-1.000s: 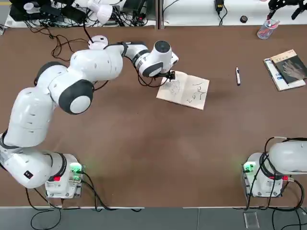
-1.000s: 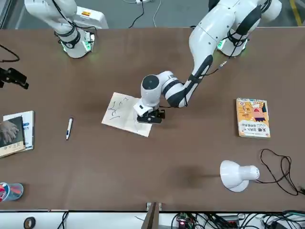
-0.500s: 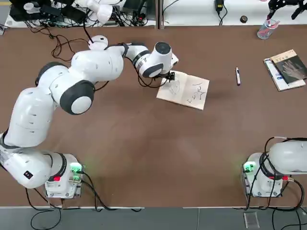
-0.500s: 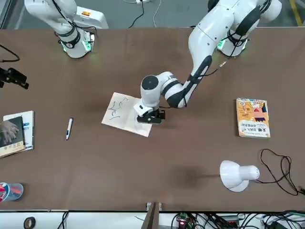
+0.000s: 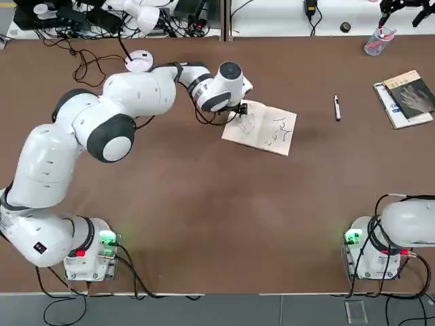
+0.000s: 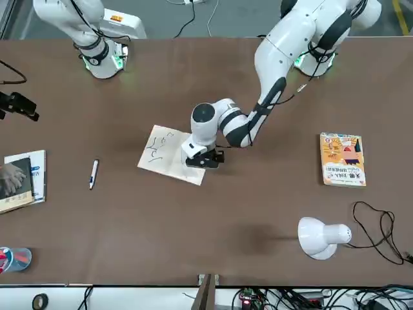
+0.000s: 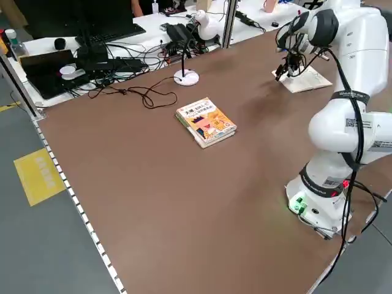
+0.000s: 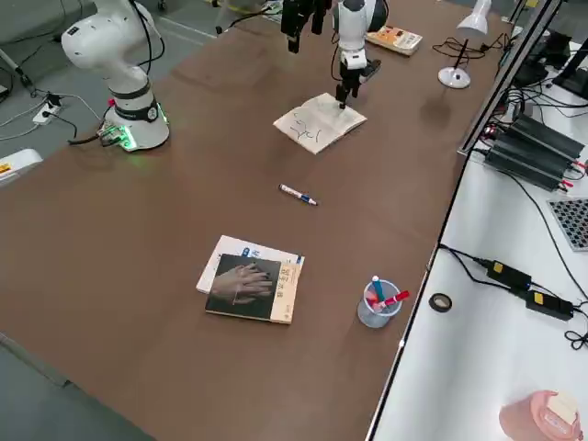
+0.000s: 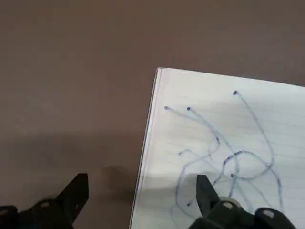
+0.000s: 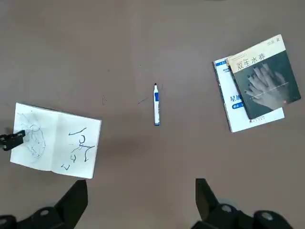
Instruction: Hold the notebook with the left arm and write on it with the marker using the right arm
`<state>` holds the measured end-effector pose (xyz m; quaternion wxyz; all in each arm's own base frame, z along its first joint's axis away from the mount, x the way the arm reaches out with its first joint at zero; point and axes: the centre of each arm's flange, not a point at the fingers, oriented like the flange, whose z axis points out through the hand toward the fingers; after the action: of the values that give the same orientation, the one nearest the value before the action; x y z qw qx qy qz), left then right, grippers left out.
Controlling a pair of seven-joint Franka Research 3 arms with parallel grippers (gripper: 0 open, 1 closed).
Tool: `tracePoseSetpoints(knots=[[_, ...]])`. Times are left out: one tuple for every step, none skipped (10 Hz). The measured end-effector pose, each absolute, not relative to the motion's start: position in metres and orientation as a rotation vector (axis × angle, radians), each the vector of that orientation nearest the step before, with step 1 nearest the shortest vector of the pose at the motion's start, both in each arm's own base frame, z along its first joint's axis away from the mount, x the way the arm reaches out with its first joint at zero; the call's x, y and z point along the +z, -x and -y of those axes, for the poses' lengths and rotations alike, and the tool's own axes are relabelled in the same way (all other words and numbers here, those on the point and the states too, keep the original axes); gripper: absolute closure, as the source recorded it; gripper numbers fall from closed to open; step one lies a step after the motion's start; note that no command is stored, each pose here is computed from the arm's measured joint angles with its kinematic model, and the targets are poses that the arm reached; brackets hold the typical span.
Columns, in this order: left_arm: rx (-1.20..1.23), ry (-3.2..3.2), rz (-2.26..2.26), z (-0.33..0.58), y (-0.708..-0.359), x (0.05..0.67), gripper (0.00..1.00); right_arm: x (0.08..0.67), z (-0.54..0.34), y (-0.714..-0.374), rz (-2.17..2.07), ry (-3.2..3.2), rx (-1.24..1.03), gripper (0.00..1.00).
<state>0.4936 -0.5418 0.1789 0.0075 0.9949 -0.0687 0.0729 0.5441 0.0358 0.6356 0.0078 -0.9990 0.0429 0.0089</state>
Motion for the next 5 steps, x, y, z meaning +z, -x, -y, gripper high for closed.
tracePoseSetpoints(knots=[[0.227,-3.112,0.215,0.5413,-0.4938,0.1765,0.0,0.6356,-0.0359,-0.5441,-0.133,3.123,0.027,0.0],[0.228,-3.115,0.213,0.5399,-0.4948,0.1741,0.0,0.6357,-0.0363,-0.5442,-0.132,3.123,0.026,0.0],[0.231,-3.117,0.21,0.5381,-0.4964,0.1719,0.0,0.6356,-0.0368,-0.5444,-0.13,3.123,0.023,0.0],[0.239,-3.119,0.215,0.5369,-0.4977,0.1701,0.0,0.6348,-0.0371,-0.5445,-0.129,3.123,0.024,0.0],[0.25,-3.121,0.227,0.5365,-0.498,0.1682,0.0,0.6331,-0.0373,-0.5446,-0.127,3.123,0.028,0.0]])
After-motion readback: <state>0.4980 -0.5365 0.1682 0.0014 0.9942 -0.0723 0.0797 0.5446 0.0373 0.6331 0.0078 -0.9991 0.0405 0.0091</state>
